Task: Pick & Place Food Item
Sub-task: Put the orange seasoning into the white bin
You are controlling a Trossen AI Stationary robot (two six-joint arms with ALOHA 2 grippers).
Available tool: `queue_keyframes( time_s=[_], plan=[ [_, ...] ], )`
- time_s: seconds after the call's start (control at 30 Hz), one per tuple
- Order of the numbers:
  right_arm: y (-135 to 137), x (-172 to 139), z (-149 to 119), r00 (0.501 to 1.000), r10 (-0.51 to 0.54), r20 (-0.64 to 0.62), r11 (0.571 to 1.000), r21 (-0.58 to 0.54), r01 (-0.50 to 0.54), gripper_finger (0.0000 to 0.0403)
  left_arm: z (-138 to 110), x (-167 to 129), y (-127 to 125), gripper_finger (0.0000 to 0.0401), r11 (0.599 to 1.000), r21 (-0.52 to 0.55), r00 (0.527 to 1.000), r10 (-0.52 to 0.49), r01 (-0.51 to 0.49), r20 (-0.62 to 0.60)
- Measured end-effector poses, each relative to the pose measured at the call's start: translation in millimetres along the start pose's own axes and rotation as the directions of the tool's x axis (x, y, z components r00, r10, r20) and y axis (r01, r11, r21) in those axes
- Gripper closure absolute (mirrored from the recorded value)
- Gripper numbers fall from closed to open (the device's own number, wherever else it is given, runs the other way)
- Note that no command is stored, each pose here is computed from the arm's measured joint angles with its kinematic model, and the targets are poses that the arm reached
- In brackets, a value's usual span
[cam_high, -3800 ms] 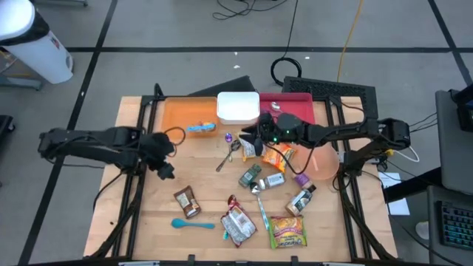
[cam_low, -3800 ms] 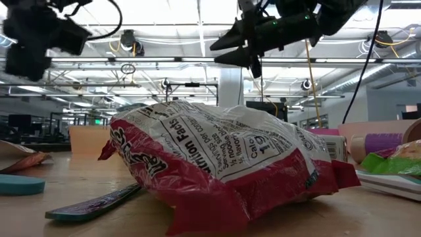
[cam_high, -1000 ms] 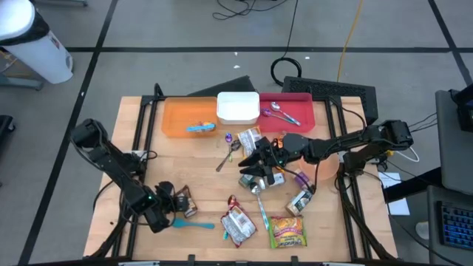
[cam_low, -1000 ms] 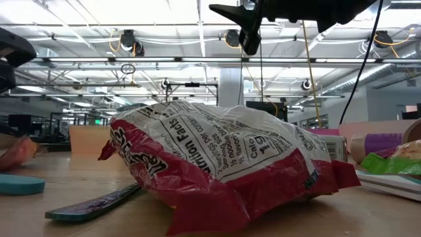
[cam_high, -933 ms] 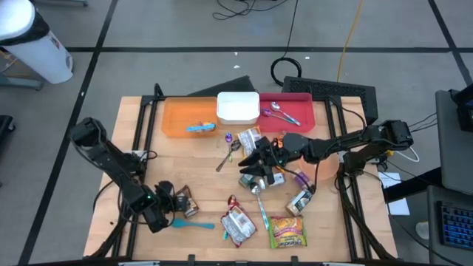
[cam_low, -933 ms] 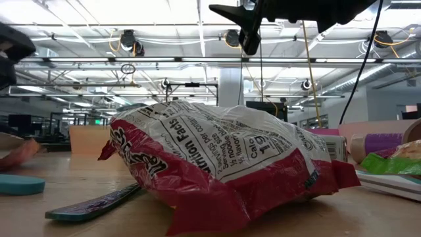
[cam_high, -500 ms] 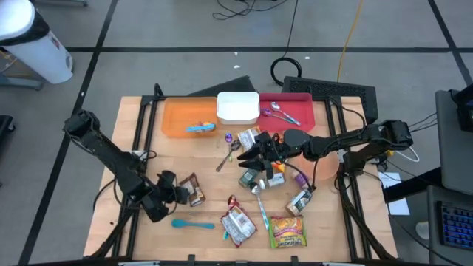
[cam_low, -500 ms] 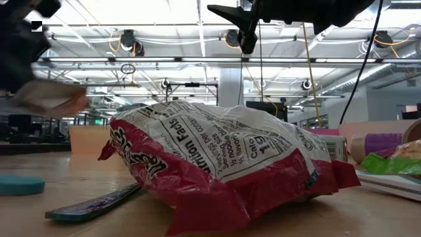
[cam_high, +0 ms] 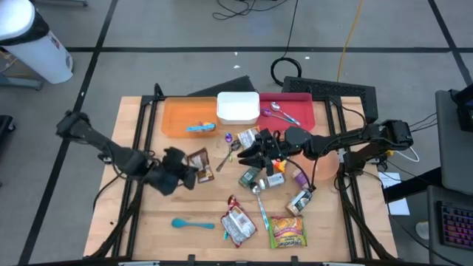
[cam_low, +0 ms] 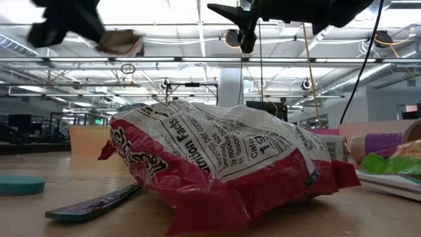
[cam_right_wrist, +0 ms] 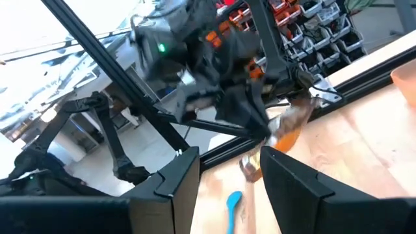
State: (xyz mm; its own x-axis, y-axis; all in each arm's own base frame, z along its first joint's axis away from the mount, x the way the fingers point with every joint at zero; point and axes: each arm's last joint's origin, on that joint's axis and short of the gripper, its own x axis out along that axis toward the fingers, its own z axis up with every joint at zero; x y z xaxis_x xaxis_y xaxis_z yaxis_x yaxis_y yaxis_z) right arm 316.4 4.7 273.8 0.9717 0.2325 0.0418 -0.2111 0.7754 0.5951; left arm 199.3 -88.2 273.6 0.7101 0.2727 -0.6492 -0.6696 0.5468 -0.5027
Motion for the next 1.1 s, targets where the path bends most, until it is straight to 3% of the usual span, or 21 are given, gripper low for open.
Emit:
queue_keyframes(
  time_s=[0.23, 0.47, 0.8, 1.1],
  plan=[
    [-5, -1, 4, 1.000, -0.017, 0.013, 0.993, 0.119, 0.016, 0.0248, 51, -5, -30, 0.0397, 0.983, 0.182, 0.993, -0.011, -0.010, 0.117],
    [-13, -4, 11, 0.998, -0.040, 0.046, 0.980, 0.198, 0.030, 0.0248, 85, 6, -58, 0.0397, 0.931, 0.359, 0.989, 0.006, -0.058, 0.145],
    [-19, -8, 22, 0.991, -0.064, 0.121, 0.977, 0.211, 0.037, 0.0248, 91, 48, -83, 0.0398, 0.868, 0.489, 0.996, 0.076, -0.092, 0.053],
    [-23, -8, 21, 0.991, -0.087, 0.097, 0.978, 0.198, 0.066, 0.0248, 92, 55, -89, 0.0396, 0.857, 0.505, 0.995, 0.086, -0.098, 0.048]
  ],
)
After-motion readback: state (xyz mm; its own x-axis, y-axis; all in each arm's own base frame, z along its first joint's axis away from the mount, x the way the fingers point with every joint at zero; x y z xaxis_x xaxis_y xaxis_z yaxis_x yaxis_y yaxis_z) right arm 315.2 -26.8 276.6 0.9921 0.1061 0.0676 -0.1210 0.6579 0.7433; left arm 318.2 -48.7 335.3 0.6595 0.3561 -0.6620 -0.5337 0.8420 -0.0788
